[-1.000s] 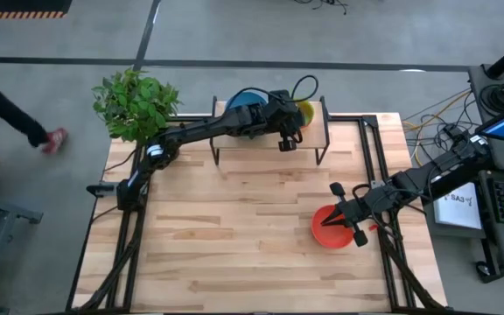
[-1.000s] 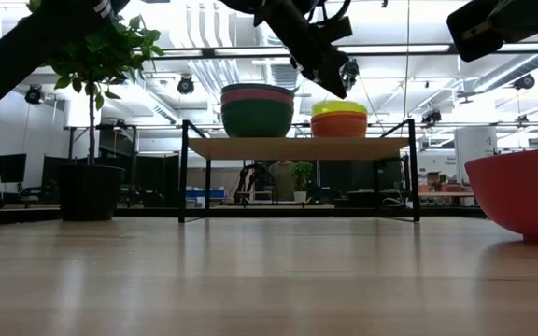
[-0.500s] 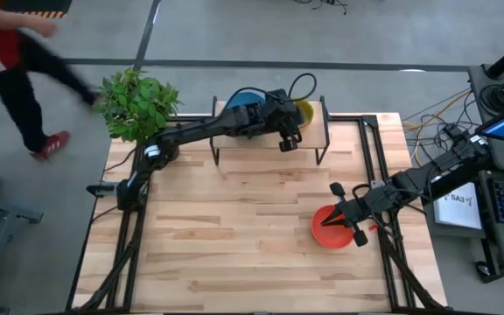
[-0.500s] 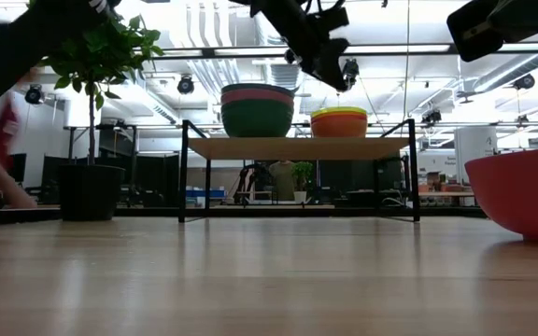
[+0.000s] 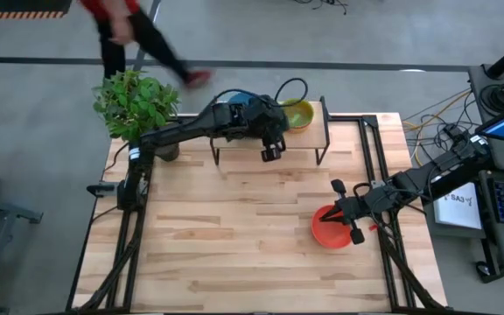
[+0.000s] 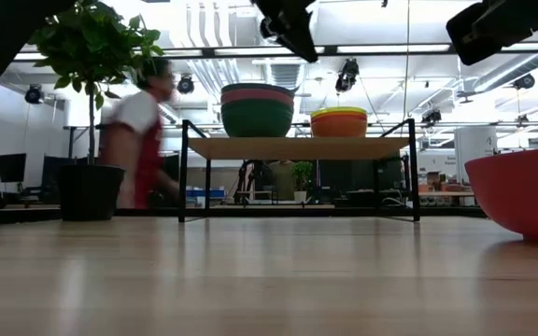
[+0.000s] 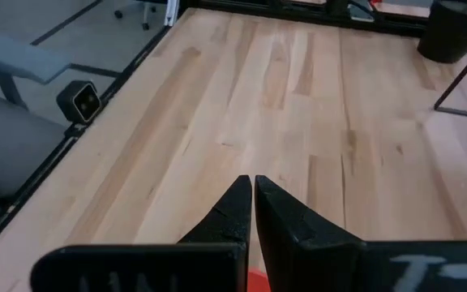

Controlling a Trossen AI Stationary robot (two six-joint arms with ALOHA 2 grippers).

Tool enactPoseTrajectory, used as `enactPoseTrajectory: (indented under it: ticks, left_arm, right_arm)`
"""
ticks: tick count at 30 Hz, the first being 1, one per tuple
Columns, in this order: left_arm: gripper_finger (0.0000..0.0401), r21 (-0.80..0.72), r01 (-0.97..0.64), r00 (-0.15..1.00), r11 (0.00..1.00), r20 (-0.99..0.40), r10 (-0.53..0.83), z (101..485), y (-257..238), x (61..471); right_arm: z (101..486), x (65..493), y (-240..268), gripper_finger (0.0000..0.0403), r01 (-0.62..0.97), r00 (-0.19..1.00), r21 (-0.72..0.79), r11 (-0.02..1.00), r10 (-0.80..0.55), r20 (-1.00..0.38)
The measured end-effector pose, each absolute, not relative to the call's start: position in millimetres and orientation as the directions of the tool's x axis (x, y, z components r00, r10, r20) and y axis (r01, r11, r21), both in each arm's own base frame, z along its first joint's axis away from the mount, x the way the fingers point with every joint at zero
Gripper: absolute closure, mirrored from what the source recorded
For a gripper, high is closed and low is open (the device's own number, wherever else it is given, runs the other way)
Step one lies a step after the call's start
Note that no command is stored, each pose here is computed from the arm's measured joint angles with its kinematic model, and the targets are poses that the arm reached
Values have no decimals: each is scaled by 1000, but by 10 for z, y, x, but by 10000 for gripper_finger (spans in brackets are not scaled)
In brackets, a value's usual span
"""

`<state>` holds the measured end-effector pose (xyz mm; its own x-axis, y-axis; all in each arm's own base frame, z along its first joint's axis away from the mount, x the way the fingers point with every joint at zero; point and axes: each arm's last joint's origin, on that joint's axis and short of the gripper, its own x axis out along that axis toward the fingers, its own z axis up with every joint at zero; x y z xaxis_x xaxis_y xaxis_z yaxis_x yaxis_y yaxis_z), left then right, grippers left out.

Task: Place and stack bowls onto a shelf
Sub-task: Stack the big orange bowl on top of the big blue bowl

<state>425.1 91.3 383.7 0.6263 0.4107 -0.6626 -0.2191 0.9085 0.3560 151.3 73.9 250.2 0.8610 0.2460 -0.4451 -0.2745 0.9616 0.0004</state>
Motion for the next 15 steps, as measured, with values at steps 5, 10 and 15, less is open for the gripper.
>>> enactPoseTrajectory:
  ticks: [5, 10, 15]
  left_arm:
    - [335, 324, -198, 578, 925, -724, 377, 3666, 861, 4161]
    - [346, 299, -218, 597, 929, -712, 370, 3642, 694, 3865]
    - [354, 238, -273, 712, 932, -602, 362, 3727, 487, 3410]
  right_arm:
    - [2507, 1519, 732, 394, -224, 873, 40, 974, 218, -437]
    - [2498, 1532, 721, 394, -119, 885, 126, 985, 163, -437]
    - [2440, 1593, 753, 394, -66, 867, 193, 979, 152, -474]
